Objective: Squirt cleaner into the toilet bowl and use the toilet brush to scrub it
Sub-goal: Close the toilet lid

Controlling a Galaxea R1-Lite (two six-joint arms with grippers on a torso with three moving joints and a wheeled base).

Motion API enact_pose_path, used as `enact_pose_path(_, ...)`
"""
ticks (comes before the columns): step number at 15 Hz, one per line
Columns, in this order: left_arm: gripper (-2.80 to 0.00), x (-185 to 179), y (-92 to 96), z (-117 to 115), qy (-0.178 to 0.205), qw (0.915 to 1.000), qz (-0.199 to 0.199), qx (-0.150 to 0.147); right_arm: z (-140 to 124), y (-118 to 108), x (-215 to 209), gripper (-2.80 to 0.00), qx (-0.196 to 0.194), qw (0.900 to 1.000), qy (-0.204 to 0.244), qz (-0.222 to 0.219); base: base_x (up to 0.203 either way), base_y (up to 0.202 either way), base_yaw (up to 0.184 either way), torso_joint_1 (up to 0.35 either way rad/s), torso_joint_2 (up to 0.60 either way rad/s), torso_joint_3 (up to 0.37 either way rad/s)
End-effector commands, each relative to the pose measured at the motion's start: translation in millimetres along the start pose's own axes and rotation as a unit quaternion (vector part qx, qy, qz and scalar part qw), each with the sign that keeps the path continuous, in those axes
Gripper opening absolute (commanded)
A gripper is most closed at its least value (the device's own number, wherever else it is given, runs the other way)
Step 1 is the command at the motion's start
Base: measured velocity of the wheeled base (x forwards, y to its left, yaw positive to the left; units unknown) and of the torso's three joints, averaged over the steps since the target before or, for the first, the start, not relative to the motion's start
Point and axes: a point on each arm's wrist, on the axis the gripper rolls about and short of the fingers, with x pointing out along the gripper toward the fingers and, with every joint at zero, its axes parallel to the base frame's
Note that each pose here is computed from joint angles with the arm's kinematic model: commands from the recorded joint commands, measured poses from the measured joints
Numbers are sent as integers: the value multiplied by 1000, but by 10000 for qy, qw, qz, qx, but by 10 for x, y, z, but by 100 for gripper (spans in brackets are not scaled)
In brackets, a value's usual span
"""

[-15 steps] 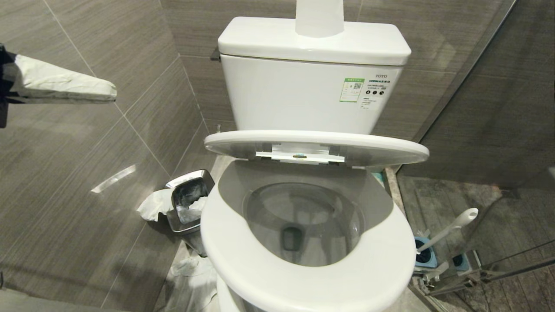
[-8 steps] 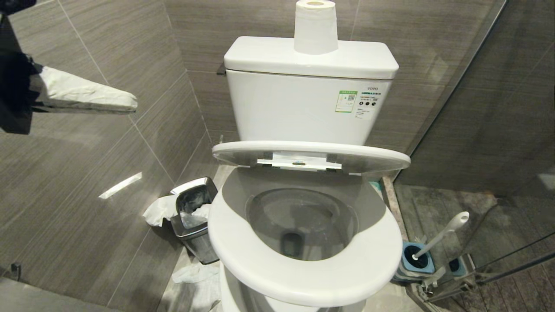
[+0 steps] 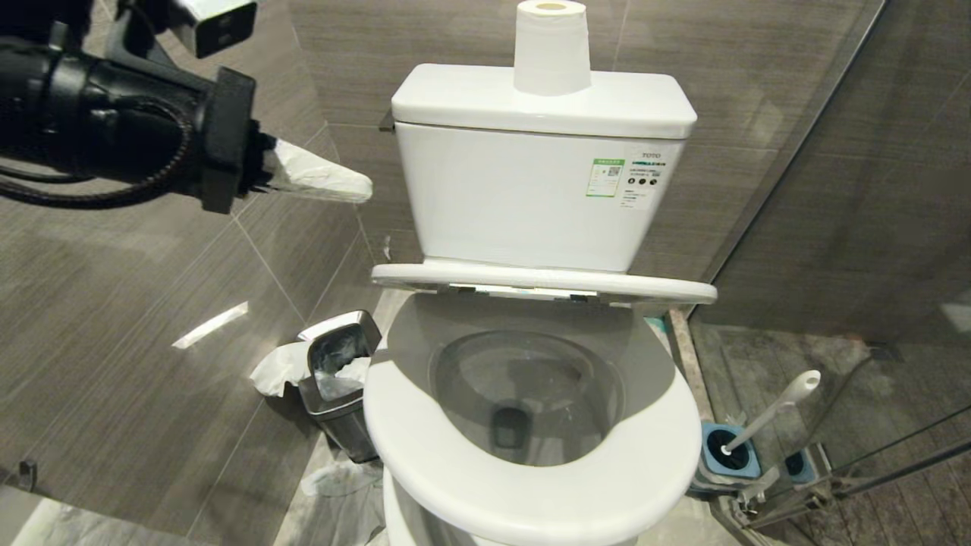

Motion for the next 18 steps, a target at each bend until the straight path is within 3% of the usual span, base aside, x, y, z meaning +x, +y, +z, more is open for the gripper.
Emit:
enact_pose_path(1,-280,451,156,-119,649,9976,-13,-239,0,0,1,-280,-1,10000,8,-1,0,0,0,0,0,0)
enact_pose_path(5,-280,843,182,-452,1614,9854,117,-533,0,0,1,-280,-1,10000,8,-1,0,0,0,0,0,0)
enact_pose_path(10,-280,1065,298,-930,2722,9562,344,-1023,0,0,1,-280,-1,10000,8,-1,0,0,0,0,0,0)
enact_pose_path(13,-280,1220,381,-1060,3034,9390,537,-1531,0,0,1,-280,-1,10000,8,-1,0,0,0,0,0,0)
enact_pose_path(16,-280,1361,471,-1151,3266,9270,706,-1702,0,0,1,-280,-1,10000,8,-1,0,0,0,0,0,0)
enact_pose_path(18,-280,1472,568,-1211,3390,9170,1107,-1789,0,0,1,-280,-1,10000,8,-1,0,0,0,0,0,0)
